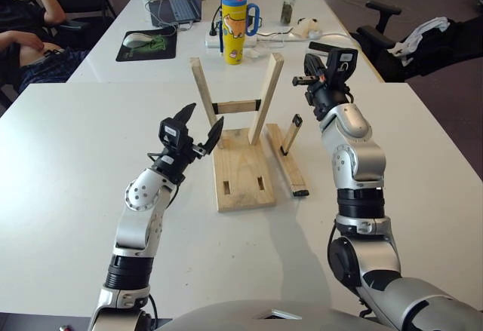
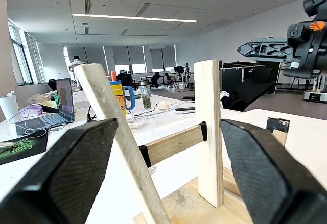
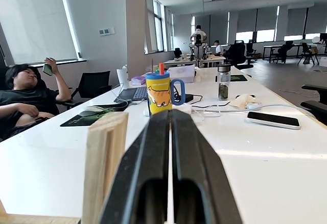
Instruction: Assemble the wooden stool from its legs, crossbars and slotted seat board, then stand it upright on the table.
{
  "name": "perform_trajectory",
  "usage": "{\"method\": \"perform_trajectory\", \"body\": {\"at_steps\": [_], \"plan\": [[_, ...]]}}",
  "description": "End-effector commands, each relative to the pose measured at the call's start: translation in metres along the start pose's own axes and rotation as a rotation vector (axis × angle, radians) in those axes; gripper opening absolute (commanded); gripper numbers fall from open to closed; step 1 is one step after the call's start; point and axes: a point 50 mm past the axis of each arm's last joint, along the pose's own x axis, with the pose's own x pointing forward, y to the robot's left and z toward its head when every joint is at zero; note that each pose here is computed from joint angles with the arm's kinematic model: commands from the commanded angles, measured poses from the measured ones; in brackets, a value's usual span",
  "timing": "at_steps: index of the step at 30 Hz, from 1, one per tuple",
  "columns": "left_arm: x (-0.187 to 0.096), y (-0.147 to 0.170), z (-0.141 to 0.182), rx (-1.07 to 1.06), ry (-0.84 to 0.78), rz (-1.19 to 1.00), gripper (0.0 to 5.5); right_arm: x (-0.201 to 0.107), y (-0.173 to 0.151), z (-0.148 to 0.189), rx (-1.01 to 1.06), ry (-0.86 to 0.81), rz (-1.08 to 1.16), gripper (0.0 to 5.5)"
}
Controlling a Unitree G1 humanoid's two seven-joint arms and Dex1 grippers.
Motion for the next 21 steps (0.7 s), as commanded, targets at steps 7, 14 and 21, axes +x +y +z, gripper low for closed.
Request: {"method": "perform_trajectory", "body": {"at_steps": [7, 14, 21], "plan": [[0.003, 0.000, 0.000, 0.006, 0.000, -0.008, 3.67, 0.009, 0.011, 0.019, -0.064, -0.118, 0.073, 0.02], [0.005, 0.001, 0.001, 0.007, -0.007, -0.006, 3.67, 0.002, 0.011, -0.040, -0.081, 0.132, 0.040, 0.02], [-0.004, -0.002, -0.003, -0.015, 0.014, 0.016, 3.67, -0.039, 0.011, -0.125, 0.044, 0.497, 0.064, 0.02]]}}
